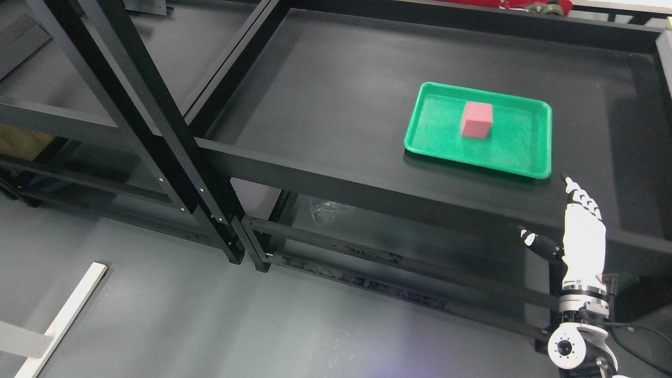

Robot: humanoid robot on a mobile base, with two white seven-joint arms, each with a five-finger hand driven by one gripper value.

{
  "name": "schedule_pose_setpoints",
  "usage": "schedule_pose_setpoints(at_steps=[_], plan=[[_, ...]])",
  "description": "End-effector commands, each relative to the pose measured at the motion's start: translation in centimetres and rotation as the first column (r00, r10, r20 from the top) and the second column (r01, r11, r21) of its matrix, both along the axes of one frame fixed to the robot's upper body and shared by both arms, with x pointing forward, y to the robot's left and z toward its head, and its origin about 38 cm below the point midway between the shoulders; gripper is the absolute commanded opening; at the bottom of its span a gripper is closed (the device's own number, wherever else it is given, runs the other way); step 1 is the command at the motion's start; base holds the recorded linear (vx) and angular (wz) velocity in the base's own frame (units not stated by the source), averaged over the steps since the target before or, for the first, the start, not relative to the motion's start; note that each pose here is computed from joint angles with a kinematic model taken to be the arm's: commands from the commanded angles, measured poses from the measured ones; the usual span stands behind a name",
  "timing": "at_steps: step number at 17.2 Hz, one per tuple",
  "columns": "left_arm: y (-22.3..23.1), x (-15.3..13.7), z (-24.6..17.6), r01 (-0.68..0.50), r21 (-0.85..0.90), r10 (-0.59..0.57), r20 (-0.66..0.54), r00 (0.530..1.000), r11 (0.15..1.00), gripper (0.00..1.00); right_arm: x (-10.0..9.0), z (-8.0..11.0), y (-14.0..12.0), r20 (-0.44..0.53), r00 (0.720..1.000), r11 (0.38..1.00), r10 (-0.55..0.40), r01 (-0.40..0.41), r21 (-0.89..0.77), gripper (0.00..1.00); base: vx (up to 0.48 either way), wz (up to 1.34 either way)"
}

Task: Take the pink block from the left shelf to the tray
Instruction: 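Approach the green tray and move the right hand toward the pink block, then close the right hand fingers around the pink block in the green tray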

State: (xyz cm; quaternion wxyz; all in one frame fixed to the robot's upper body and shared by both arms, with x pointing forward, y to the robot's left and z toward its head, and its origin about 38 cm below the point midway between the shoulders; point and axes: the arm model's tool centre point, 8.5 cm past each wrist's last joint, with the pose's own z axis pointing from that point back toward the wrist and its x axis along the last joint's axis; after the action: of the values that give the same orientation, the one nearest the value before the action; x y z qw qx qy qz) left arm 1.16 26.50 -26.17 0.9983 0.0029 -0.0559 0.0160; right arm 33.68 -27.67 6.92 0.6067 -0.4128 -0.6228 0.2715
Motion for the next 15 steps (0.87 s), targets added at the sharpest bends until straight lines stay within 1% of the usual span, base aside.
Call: schedule_pose_setpoints(at_steps=[1, 8, 10, 15], plan=[[1.1, 2.1, 0.2, 0.005, 0.018, -0.005, 0.04, 0.999, 1.0, 1.0, 0.0, 0.0, 0.1, 0.0, 1.0, 1.0, 0.001, -0.001, 0.0, 0.99, 0.29, 0.16], [1.1, 2.1, 0.2, 0.005, 0.018, -0.005, 0.04, 0.999, 1.0, 1.0, 0.1, -0.2, 0.4, -0.012, 1.0, 1.0, 0.003, -0.003, 0.006, 0.99, 0.256, 0.13], [1.1, 2.2, 0.2, 0.005, 0.018, -0.006, 0.042, 0.999, 1.0, 1.0, 0.5, -0.1, 0.6, -0.019, 1.0, 1.0, 0.006, -0.006, 0.007, 0.99, 0.246, 0.1], [1.1, 2.1, 0.2, 0.005, 0.018, -0.005, 0.04, 0.999, 1.0, 1.0, 0.7, -1.1, 0.8, -0.1, 0.995, 1.0, 0.029, -0.028, 0.013, 0.99, 0.22, 0.05]])
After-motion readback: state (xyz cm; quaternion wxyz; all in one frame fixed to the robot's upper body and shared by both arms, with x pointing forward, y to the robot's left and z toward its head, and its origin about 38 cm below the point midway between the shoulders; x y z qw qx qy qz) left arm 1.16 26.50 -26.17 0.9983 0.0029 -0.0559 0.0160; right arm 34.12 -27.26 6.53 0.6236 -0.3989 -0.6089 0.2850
